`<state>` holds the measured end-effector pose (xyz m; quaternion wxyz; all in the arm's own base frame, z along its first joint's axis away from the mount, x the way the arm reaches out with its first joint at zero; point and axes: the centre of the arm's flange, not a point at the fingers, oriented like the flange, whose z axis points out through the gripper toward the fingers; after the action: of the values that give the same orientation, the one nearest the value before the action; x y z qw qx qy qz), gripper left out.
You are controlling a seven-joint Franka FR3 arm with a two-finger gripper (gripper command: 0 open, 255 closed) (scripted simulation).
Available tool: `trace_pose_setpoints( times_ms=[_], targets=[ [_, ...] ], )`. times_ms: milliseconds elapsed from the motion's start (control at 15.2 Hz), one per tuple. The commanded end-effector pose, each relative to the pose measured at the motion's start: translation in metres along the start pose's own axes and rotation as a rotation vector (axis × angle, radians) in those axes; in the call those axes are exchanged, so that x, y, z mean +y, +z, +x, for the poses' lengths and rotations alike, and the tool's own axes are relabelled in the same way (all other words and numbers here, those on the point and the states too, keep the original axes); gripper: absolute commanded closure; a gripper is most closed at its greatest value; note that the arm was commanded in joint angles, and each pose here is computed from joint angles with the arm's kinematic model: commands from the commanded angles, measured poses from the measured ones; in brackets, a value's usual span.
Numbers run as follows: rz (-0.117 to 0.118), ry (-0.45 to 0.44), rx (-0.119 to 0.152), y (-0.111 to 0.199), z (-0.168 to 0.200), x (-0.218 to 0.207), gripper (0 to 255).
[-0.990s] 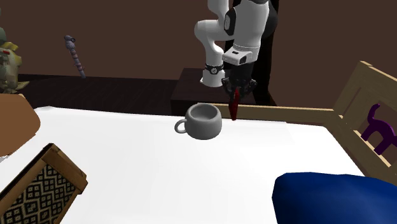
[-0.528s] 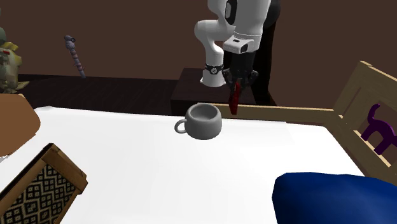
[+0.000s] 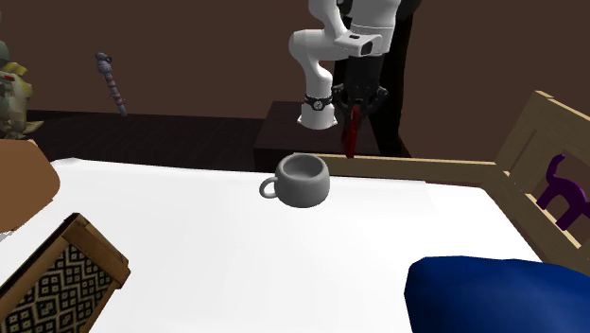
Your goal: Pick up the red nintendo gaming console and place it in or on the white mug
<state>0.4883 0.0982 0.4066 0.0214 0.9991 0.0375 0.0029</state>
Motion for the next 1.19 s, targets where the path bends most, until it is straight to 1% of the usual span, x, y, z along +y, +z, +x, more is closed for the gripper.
trace_pose_setpoints(
  times_ms=[0,330,396,1122],
  targets=[
    [0.000,0.000,0.000,-0.011,0.000,0.001,255],
    [0.000,0.000,0.000,-0.037,0.000,0.002,255],
    [0.000,0.000,0.000,-0.038,0.000,0.002,255],
    [0.000,0.000,0.000,-0.068,0.043,0.138,255]
  ],
)
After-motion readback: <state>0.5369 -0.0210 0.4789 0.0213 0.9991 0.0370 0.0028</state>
